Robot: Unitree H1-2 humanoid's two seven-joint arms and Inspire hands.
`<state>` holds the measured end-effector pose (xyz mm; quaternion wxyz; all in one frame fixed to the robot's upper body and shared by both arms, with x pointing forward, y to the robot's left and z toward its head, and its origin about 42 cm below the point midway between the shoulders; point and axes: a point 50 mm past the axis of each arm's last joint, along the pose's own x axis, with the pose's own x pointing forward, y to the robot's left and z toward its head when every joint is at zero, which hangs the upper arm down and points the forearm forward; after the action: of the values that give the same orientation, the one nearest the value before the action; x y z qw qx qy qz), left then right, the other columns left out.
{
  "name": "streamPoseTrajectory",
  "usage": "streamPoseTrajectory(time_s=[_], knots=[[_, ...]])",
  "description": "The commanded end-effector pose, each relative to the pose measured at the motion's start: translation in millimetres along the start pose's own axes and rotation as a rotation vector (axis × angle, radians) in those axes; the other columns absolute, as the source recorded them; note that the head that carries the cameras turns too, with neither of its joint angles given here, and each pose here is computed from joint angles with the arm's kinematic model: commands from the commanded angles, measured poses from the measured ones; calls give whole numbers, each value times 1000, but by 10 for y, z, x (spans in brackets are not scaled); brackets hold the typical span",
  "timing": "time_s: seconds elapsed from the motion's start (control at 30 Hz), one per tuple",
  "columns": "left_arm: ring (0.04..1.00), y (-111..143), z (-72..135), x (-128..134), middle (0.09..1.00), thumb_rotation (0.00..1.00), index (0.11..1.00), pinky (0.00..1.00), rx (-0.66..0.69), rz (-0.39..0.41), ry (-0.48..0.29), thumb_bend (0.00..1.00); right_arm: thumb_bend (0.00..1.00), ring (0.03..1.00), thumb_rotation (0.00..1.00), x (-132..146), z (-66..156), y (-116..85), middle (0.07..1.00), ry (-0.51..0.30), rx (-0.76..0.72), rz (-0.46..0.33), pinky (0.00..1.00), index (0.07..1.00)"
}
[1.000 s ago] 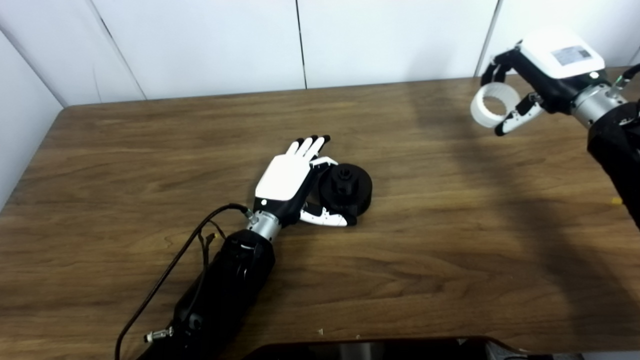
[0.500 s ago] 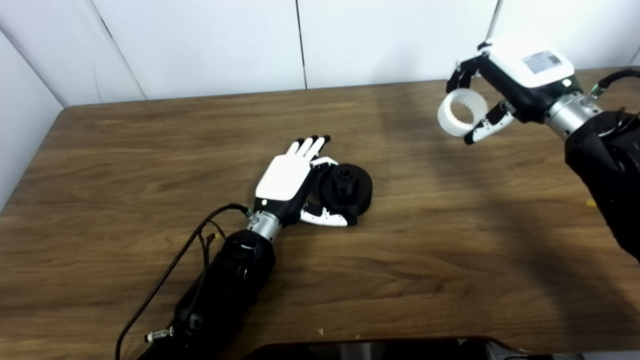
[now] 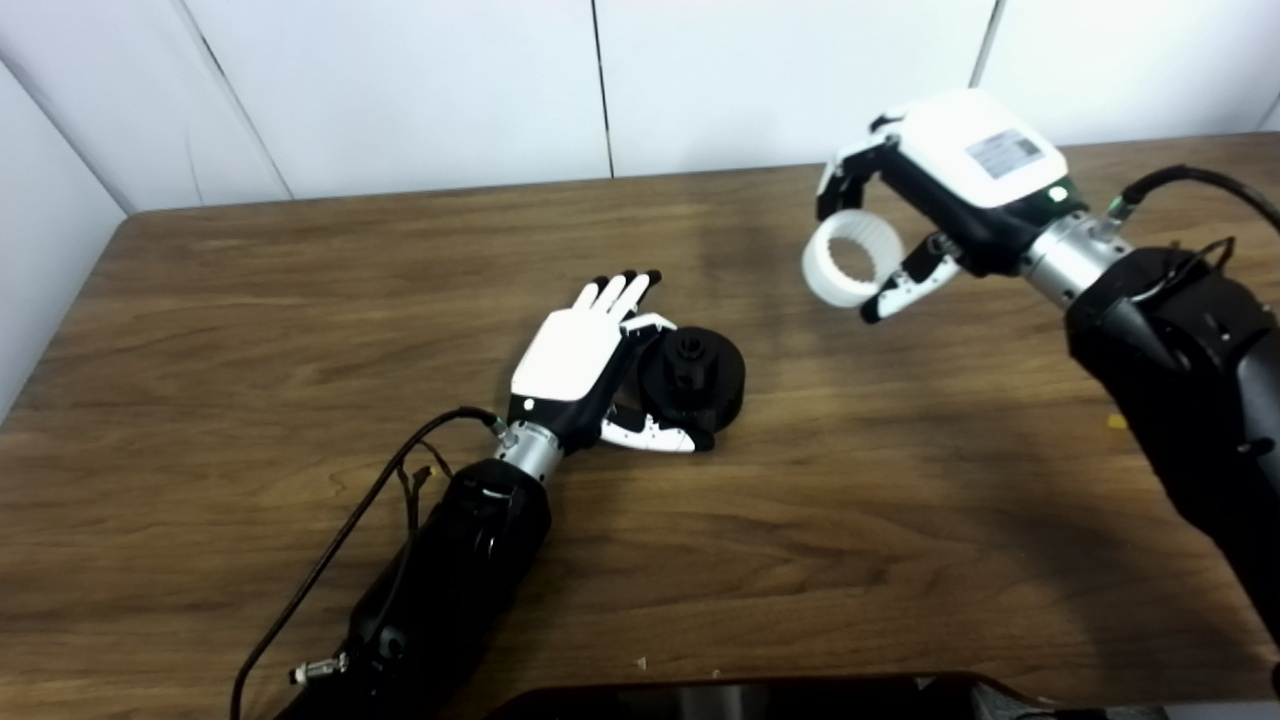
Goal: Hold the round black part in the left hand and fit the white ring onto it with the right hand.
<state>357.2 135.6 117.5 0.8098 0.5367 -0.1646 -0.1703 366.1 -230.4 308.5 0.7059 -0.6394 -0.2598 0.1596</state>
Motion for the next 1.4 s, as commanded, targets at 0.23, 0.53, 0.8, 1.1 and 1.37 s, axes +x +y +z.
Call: streamPoseTrajectory(time_s=[0.23, 0.53, 0.8, 1.1, 1.37], knots=[[1000, -231, -25, -84, 1000, 453, 665, 1000, 59, -120, 22, 1000, 526, 643, 7, 146, 224, -76, 460, -90, -2, -62, 797, 526], [1000, -235, -10, -73, 1000, 456, 665, 1000, 67, -121, 23, 1000, 531, 634, 6, 265, 353, 29, 480, -123, 8, -52, 785, 488], [1000, -234, 2, -73, 1000, 461, 665, 1000, 60, -124, 26, 1000, 531, 656, 6, 334, 475, 120, 480, -136, 40, -25, 825, 488], [1000, -235, 11, -65, 1000, 451, 664, 1000, 51, -120, 26, 1000, 526, 650, 7, 425, 588, 216, 461, -149, 48, -8, 802, 523], [1000, -239, 22, -57, 1000, 444, 662, 1000, 55, -120, 28, 1000, 526, 655, 8, 477, 652, 300, 462, -162, 54, 15, 816, 523]])
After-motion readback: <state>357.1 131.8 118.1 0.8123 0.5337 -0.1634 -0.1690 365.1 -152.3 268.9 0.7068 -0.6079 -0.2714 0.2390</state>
